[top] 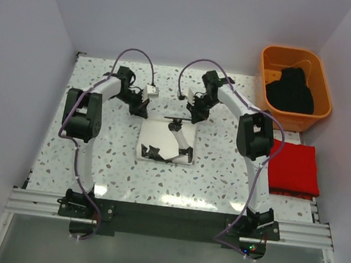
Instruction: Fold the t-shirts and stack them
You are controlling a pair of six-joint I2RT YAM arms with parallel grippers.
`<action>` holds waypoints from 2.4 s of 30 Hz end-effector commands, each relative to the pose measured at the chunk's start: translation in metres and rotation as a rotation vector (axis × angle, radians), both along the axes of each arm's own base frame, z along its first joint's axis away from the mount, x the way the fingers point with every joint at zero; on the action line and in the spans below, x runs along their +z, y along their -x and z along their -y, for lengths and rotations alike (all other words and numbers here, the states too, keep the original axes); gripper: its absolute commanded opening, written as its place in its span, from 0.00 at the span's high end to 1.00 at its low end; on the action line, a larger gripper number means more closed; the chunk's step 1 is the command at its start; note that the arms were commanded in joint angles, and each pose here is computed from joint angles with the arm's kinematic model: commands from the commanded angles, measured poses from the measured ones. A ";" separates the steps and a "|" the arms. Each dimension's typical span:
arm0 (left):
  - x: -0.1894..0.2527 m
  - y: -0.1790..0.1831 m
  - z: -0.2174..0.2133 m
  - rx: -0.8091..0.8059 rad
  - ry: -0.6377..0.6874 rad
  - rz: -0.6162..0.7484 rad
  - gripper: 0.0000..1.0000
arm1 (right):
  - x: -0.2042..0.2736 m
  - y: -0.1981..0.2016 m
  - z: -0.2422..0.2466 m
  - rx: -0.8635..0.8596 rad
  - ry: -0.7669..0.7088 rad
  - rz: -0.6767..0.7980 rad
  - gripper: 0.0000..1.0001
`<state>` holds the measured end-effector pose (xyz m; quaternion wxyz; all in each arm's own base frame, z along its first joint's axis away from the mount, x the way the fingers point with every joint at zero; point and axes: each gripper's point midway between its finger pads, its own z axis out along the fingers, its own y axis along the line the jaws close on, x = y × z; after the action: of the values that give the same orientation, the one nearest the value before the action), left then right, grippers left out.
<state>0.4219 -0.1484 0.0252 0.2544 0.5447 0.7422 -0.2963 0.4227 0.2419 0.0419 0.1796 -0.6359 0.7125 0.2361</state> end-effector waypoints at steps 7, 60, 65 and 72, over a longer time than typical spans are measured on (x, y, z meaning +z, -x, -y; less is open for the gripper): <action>0.046 -0.061 -0.035 0.322 0.057 0.054 0.71 | 0.045 -0.071 0.003 -0.405 -0.043 0.150 0.58; 0.125 0.109 0.045 0.346 0.205 0.250 0.39 | 0.084 0.125 0.050 -1.016 -0.272 -0.518 0.37; 0.116 0.132 0.120 0.135 0.158 0.589 0.38 | 0.068 0.114 0.065 -1.203 -0.292 -0.562 0.22; 0.065 0.162 0.186 -0.107 0.093 0.769 0.40 | 0.061 0.104 0.072 -1.291 -0.299 -0.571 0.14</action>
<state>0.2331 -0.3112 0.0669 0.4333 0.6311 0.6147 -0.1901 0.2961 0.1713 0.0939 0.1400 0.0014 0.9311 0.3369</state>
